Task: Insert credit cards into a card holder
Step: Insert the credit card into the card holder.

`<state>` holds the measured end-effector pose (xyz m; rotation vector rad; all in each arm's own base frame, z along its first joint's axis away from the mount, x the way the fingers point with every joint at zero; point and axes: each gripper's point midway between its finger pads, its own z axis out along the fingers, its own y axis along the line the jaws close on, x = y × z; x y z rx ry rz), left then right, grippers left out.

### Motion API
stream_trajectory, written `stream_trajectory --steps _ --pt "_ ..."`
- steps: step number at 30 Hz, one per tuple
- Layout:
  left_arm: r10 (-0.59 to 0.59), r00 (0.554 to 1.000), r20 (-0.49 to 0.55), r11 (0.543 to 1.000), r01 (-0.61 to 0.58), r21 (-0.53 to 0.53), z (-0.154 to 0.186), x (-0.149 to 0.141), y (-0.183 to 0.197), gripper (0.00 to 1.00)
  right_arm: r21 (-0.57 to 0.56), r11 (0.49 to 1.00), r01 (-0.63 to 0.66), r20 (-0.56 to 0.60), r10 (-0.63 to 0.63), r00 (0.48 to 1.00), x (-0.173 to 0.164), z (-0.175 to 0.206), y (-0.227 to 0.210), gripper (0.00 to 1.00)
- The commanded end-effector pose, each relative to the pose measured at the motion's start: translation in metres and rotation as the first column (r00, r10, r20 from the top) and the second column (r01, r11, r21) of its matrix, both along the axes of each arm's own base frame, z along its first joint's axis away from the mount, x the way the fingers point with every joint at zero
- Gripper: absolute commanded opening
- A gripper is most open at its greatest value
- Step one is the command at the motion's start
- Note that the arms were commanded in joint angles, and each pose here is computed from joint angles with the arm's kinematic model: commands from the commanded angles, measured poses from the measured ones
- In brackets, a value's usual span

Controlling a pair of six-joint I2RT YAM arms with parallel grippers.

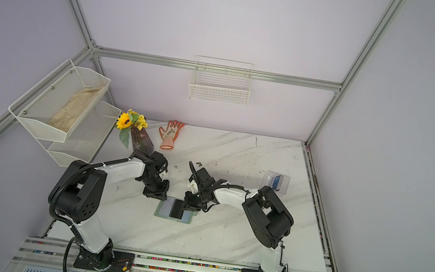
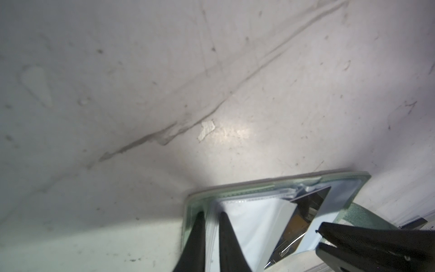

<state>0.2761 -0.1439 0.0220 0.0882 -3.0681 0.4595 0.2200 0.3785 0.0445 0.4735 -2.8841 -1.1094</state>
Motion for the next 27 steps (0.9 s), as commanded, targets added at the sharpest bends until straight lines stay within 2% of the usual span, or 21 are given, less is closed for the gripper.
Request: stream_trajectory --steps 1,8,27 --pt "-0.021 0.997 -0.079 1.0 0.022 0.02 -0.028 -0.015 -0.001 0.13 0.044 0.999 -0.014 0.013 0.013 1.0 0.001 0.012 0.014 0.18" --pt "-0.022 0.997 -0.079 1.0 0.024 0.021 -0.028 -0.016 -0.001 0.13 0.047 0.999 -0.025 0.019 0.024 1.0 -0.002 0.012 0.019 0.18" --pt "-0.019 0.997 -0.08 0.999 0.021 0.024 -0.028 -0.016 -0.001 0.13 -0.043 0.999 0.013 0.027 -0.011 1.0 -0.006 0.001 -0.003 0.18"
